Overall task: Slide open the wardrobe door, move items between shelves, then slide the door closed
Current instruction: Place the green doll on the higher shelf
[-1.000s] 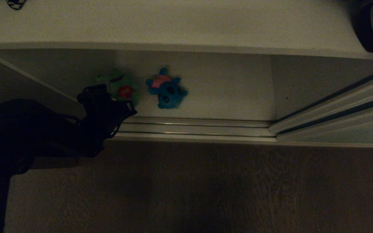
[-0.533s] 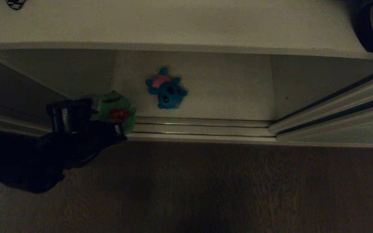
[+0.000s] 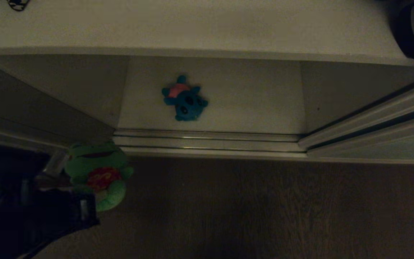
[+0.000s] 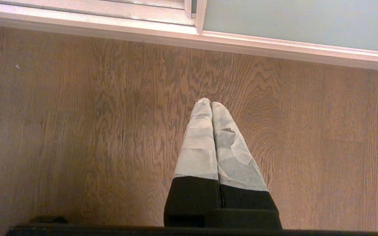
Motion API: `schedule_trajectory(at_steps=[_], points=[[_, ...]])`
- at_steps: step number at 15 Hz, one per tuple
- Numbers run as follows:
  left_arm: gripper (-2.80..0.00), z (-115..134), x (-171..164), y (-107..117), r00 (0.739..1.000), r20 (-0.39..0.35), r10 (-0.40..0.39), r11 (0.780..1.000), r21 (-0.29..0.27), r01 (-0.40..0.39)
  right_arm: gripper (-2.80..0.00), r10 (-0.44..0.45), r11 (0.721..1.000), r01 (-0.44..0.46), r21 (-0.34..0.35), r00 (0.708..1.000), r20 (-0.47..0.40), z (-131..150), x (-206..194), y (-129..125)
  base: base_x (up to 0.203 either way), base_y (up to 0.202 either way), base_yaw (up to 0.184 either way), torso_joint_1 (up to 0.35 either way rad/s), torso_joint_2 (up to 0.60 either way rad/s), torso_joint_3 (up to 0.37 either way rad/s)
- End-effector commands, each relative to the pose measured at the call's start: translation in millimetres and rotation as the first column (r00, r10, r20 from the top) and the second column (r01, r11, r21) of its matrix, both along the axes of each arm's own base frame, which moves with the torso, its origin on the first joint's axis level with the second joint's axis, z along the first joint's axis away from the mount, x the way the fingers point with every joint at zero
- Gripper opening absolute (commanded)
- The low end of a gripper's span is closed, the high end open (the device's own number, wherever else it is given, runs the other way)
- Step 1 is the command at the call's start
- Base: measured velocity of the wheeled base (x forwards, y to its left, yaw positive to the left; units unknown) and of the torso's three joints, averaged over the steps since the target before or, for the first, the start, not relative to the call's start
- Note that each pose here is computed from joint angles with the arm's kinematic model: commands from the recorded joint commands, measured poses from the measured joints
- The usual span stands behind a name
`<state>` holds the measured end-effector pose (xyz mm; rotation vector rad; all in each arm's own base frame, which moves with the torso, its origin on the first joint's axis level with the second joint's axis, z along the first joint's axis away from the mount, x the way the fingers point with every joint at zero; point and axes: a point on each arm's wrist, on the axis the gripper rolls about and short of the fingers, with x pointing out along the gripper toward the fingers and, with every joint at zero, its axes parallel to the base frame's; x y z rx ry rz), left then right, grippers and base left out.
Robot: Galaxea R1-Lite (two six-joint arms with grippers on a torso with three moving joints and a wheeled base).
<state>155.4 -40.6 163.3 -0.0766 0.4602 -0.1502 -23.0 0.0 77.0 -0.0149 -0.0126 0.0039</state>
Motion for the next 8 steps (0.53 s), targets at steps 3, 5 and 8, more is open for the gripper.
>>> schedule_trajectory(at_steps=[3, 5, 8], points=[[-2.80, 17.4, -83.3, 22.2, 0.998, 0.055, -0.017, 1.000, -0.011, 0.017, -2.80, 0.001, 1.000, -0.001, 0.000, 1.000, 0.001, 0.0, -0.1, 0.0, 0.000, 0.000, 0.000, 0.000, 0.00, 0.000], [-2.80, 21.7, -124.4, 32.3, 0.997, 0.016, -0.072, 0.997, -0.015, 0.072, -2.80, 0.001, 1.000, -0.001, 0.000, 1.000, 0.001, 0.0, -0.1, 0.0, 0.000, 0.000, 0.000, 0.000, 0.00, 0.000], [-2.80, 26.7, -185.1, 47.1, 0.985, -0.044, -0.164, 0.986, -0.020, 0.163, -2.80, 0.001, 1.000, -0.001, 0.000, 1.000, 0.001, 0.0, -0.1, 0.0, 0.000, 0.000, 0.000, 0.000, 0.00, 0.000]])
